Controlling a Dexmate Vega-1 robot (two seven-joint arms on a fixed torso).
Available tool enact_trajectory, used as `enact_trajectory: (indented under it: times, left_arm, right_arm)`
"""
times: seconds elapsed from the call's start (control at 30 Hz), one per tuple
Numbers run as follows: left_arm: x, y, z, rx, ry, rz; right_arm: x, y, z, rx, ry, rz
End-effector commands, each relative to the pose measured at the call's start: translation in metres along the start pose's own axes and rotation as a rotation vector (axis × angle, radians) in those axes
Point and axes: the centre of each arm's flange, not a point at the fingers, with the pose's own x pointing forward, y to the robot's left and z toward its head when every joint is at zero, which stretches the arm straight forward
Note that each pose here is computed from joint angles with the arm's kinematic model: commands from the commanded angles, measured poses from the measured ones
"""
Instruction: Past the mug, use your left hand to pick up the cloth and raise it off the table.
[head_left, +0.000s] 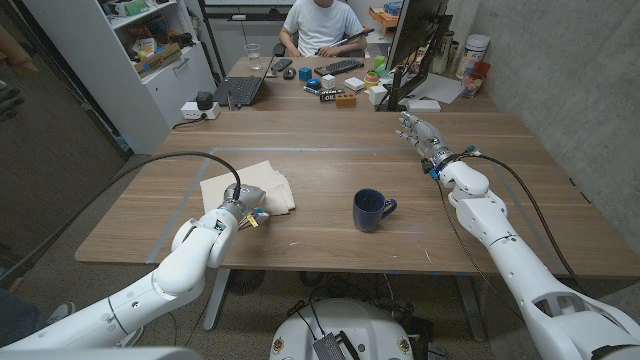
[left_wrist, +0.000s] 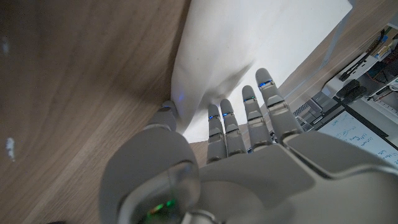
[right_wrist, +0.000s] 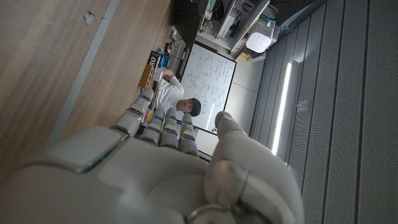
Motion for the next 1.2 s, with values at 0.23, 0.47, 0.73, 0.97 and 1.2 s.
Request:
enact_trajectory:
  times: [0.23, 0.47, 0.73, 0.97, 1.2]
  left_arm:
    - [0.0068, 0.0024, -0.0064, -0.077, 0.017, 0.002]
    - [0.0054, 0.0029, -0.0082, -0.110, 0.036, 0.066]
    - [0.0051, 0.0015, -0.0096, -0.169, 0.049, 0.109]
    - [0.0079, 0.0004, -0.0107, -0.199, 0.050, 0.096]
    - [0.0099, -0.0014, -0.0111, -0.240, 0.058, 0.094]
  right_arm:
    - [-0.0020, -0.0035, -0.0029, 0.019, -0.007, -0.013]
    - [-0.0044, -0.0053, -0.0061, 0.022, 0.001, -0.020]
    - [-0.0049, -0.0058, -0.0060, 0.019, 0.003, -0.023]
    - [-0.0030, -0.0038, -0.0062, 0.019, 0.004, -0.019]
    - [-0.0010, -0.0027, -0.0066, 0.021, 0.002, -0.018]
